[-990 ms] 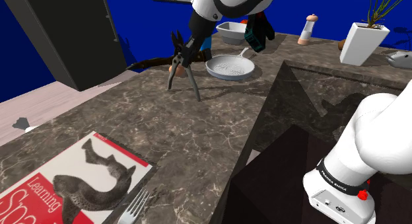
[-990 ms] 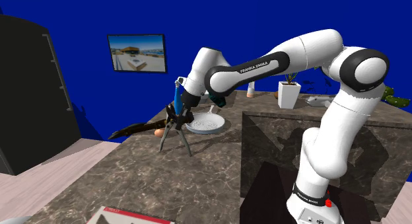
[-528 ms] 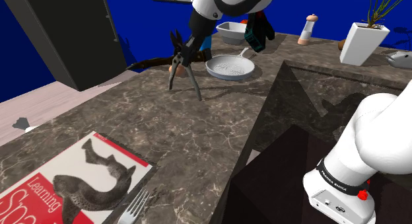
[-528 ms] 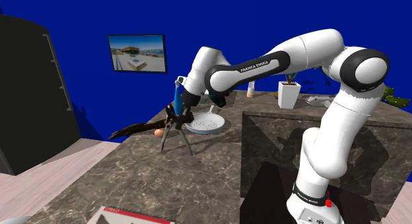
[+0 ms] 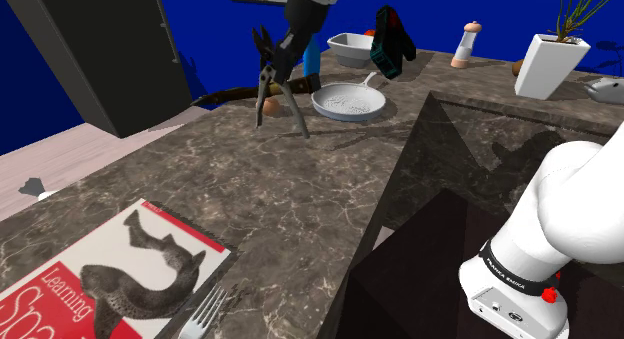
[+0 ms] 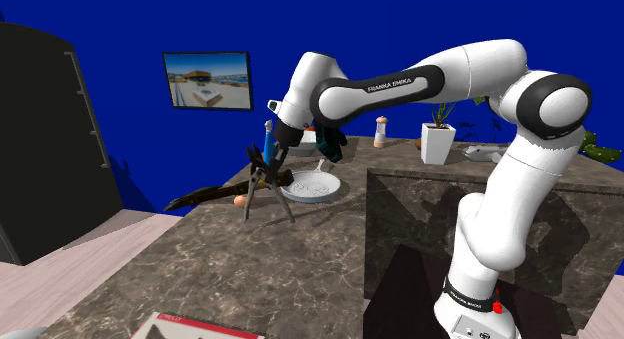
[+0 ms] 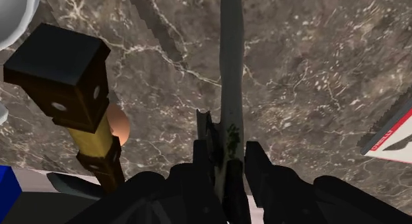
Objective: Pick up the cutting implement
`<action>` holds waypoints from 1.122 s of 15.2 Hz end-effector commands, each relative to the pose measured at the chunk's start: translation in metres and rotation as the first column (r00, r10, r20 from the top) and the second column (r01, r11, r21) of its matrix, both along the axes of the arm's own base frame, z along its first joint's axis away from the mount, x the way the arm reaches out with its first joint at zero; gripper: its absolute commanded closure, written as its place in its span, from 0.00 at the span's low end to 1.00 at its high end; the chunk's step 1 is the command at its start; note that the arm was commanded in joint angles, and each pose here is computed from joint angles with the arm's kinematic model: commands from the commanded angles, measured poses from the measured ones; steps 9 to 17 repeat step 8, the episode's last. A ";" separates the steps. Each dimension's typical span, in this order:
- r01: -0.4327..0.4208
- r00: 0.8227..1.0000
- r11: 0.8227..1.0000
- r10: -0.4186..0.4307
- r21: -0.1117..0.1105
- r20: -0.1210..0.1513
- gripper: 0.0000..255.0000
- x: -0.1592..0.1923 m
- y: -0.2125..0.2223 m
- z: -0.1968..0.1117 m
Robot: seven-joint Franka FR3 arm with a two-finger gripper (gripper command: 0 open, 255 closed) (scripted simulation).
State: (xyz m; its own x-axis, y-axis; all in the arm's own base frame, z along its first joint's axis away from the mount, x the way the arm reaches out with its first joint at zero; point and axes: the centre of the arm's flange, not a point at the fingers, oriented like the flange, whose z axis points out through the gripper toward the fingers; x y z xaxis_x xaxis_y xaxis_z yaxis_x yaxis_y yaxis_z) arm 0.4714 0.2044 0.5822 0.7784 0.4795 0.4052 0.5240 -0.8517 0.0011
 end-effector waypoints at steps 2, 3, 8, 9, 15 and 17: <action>0.000 1.000 1.000 0.000 0.000 0.000 1.00 0.000 0.000 0.016; 0.000 1.000 1.000 0.000 0.000 0.000 1.00 0.000 0.000 0.021; 0.000 1.000 1.000 0.000 0.000 0.000 1.00 0.000 0.000 0.038; 0.000 1.000 1.000 0.000 0.000 0.000 1.00 0.000 0.000 0.038; 0.000 1.000 1.000 0.000 0.000 0.000 1.00 0.000 0.000 0.038; 0.000 1.000 1.000 0.000 0.000 0.000 1.00 0.000 0.000 0.038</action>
